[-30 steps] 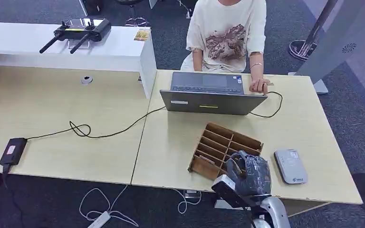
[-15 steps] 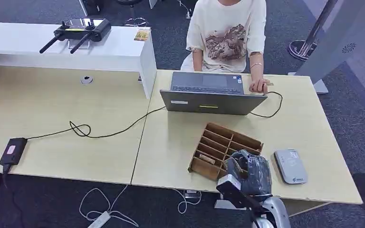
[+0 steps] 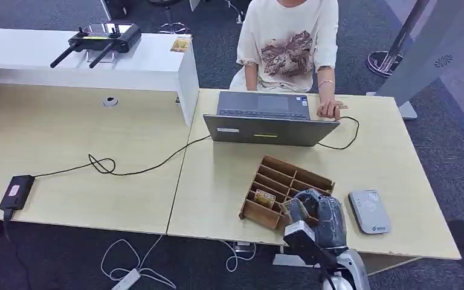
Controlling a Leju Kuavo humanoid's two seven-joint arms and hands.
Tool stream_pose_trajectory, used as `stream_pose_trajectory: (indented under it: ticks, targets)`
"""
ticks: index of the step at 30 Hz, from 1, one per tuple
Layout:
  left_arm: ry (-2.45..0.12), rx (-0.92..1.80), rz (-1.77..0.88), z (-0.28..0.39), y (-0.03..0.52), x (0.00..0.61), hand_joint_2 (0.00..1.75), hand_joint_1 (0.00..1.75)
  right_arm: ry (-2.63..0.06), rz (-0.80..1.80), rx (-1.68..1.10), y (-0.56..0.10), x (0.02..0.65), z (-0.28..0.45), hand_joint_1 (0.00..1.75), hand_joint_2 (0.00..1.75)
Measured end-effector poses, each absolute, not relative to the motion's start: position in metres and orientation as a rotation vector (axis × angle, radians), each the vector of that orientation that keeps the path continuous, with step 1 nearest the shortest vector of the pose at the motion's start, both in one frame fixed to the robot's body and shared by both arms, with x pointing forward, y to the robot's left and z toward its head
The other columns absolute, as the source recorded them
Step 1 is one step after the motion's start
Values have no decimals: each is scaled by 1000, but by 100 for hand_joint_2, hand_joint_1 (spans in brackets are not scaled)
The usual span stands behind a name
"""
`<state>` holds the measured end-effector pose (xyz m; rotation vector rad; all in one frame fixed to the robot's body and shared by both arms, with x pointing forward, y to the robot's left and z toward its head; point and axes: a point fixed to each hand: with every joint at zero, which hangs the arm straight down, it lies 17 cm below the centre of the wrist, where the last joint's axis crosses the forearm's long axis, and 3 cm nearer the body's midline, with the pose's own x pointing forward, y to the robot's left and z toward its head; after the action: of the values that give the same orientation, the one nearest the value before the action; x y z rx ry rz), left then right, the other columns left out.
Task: Pass the card to the sensor for recognition and then transmit it.
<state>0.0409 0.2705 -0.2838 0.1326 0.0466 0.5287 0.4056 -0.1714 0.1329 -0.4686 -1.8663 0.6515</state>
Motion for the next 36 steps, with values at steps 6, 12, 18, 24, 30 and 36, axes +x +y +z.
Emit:
stream_pose_trajectory:
  ticks: [6, 12, 18, 24, 30, 36]
  targets:
    - [47, 134, 529, -284, 270, 41, 175, 0, -1876, 634, -454, -172, 405, 135, 175, 175]
    - [49, 134, 532, -284, 270, 40, 175, 0, -1884, 631, -455, -173, 405, 136, 175, 175]
    - [50, 137, 537, -284, 271, 40, 175, 0, -1909, 626, -460, -173, 405, 145, 175, 175]
    - [52, 140, 542, -284, 271, 39, 175, 0, -1950, 621, -468, -172, 404, 159, 175, 175]
    - [52, 141, 537, -284, 272, 39, 175, 0, -1991, 647, -531, -171, 404, 174, 175, 175]
    - [52, 142, 531, -284, 272, 39, 175, 0, -2027, 664, -567, -168, 409, 189, 175, 175]
